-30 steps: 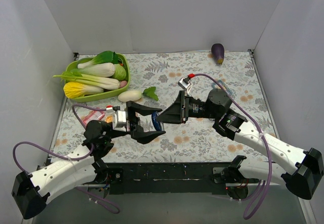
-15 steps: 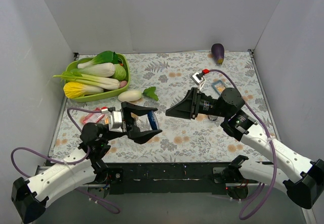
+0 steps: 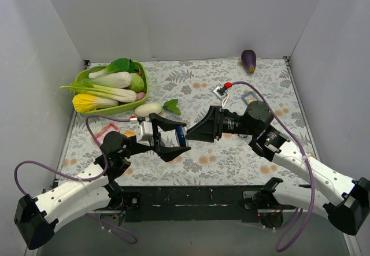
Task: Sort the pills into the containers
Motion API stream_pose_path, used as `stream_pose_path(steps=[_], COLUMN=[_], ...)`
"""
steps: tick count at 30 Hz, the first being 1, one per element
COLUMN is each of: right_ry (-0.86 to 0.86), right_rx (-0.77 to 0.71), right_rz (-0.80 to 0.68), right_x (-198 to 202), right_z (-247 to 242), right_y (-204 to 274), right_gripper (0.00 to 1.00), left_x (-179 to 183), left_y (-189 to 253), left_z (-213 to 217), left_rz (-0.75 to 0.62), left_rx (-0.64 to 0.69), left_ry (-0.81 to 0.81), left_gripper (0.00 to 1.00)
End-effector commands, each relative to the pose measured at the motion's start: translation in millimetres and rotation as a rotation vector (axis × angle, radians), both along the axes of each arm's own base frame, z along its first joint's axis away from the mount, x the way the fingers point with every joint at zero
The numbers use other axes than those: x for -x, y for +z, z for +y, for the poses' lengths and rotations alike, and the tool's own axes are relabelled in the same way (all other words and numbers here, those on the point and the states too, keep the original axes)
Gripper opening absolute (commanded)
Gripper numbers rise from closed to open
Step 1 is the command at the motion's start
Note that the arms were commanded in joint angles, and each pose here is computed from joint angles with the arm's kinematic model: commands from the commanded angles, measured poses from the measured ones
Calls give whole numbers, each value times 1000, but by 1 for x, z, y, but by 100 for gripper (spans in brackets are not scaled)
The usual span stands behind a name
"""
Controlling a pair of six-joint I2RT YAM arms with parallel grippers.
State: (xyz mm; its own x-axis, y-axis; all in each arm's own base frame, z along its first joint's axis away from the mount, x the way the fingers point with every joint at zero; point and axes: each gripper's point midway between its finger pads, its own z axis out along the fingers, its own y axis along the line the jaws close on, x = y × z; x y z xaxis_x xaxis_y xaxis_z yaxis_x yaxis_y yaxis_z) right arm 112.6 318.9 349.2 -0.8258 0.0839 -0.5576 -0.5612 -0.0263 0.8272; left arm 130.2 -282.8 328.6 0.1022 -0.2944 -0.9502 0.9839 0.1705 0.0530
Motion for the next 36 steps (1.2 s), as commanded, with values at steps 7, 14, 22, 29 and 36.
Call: stream_pose_path(steps=[7,14,22,29,36], right_ry=[-78,-96,-136,-158,-150], right_rx=[53,82,152,235,321], right_rz=[-103,-127,-202,-272,-345], right_x=[-15,-20,-31,-39,-42], right_z=[2,3,1,1,5], right_y=[-12,-19,-30,-47,-63], right_gripper=[74,63,54,49,44], left_x=[3,3,-5,-13,-22], left_y=[22,23,20,20,17], left_z=[4,7,4,1,-3], left_rz=[-61,-62,-34,-11,22], left_rx=[26,19,-31,-66,-102], left_ry=[2,16,41,66,86], left_gripper=[28,28,27,27,27])
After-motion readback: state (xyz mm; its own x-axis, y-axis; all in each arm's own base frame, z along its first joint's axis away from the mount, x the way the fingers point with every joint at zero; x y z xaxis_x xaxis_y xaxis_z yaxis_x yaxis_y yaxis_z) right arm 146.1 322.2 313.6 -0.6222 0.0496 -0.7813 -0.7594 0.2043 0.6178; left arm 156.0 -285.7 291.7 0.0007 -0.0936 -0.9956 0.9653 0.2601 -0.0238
